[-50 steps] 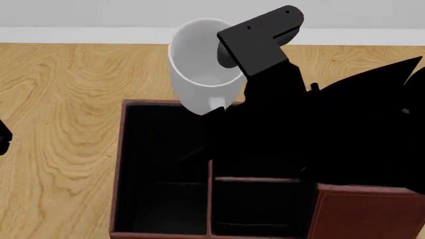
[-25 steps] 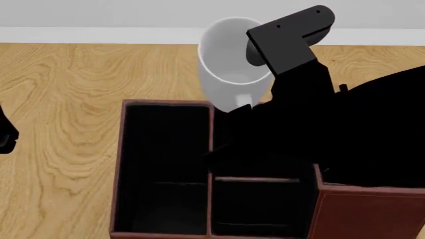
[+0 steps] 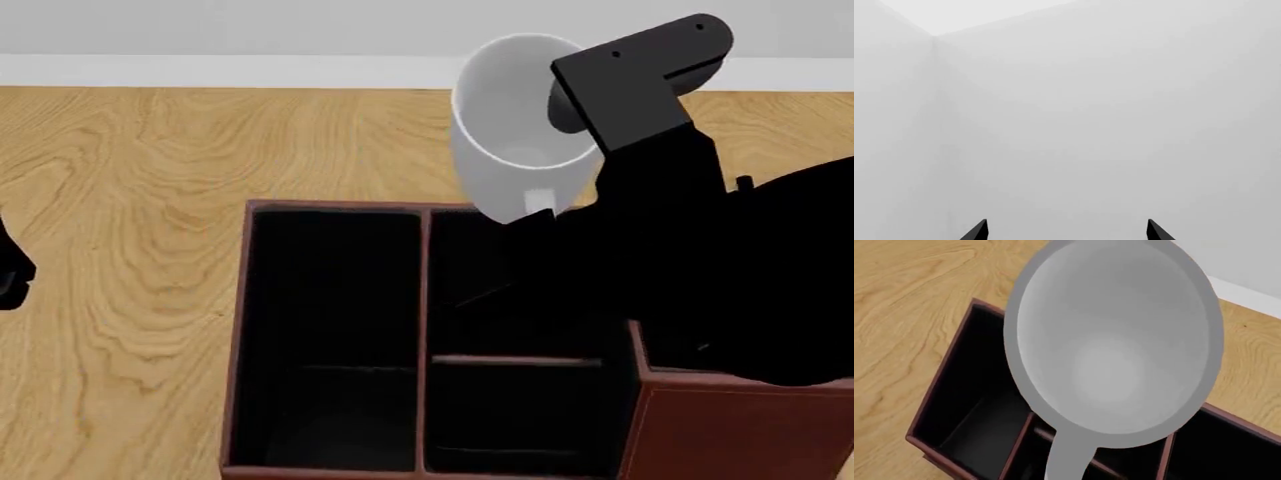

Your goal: Pick up the white mug and place it to the right of the caddy.

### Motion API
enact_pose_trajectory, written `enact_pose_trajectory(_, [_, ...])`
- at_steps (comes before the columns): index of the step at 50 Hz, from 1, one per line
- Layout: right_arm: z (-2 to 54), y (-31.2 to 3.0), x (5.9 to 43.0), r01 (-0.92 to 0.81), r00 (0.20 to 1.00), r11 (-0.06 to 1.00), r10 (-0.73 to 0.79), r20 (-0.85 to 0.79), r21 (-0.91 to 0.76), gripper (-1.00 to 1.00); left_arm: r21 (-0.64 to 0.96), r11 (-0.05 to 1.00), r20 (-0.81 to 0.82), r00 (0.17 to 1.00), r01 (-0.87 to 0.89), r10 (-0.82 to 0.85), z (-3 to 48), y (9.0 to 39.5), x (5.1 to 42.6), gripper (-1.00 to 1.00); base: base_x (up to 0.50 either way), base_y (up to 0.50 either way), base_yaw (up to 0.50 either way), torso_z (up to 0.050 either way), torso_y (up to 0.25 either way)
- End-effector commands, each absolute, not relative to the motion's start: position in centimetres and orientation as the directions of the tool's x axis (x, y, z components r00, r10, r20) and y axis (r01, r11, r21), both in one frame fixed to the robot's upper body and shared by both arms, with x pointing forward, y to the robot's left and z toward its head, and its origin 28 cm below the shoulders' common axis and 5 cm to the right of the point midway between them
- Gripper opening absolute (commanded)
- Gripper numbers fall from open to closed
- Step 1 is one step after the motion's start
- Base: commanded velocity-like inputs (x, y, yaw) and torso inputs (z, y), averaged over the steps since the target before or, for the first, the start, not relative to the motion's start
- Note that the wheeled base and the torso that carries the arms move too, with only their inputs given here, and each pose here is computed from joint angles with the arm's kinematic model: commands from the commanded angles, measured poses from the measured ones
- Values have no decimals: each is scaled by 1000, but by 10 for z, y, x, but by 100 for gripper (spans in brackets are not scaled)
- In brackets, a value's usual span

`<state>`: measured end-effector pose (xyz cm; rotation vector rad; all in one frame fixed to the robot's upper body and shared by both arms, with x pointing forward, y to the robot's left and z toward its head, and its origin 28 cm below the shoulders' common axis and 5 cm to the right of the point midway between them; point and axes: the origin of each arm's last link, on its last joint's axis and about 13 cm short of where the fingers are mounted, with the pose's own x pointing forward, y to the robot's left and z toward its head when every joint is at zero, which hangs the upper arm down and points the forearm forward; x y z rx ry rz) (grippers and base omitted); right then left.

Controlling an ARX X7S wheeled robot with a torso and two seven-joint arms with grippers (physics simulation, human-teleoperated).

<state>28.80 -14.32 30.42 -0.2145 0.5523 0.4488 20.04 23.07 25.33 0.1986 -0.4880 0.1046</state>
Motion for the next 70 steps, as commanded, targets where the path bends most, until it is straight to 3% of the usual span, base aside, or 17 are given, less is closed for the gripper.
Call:
enact_pose_trajectory(1, [307, -151, 287, -426, 785, 900, 314, -535, -97, -100, 163, 975, 476, 878, -148, 54, 254, 231, 200, 100, 0, 0, 0, 0, 0])
enact_pose_trajectory(70, [309, -208, 261, -208, 844, 972, 119, -522, -114, -100, 177, 975, 482, 875, -135, 34, 257, 224, 199, 100, 0, 0, 0, 0, 0])
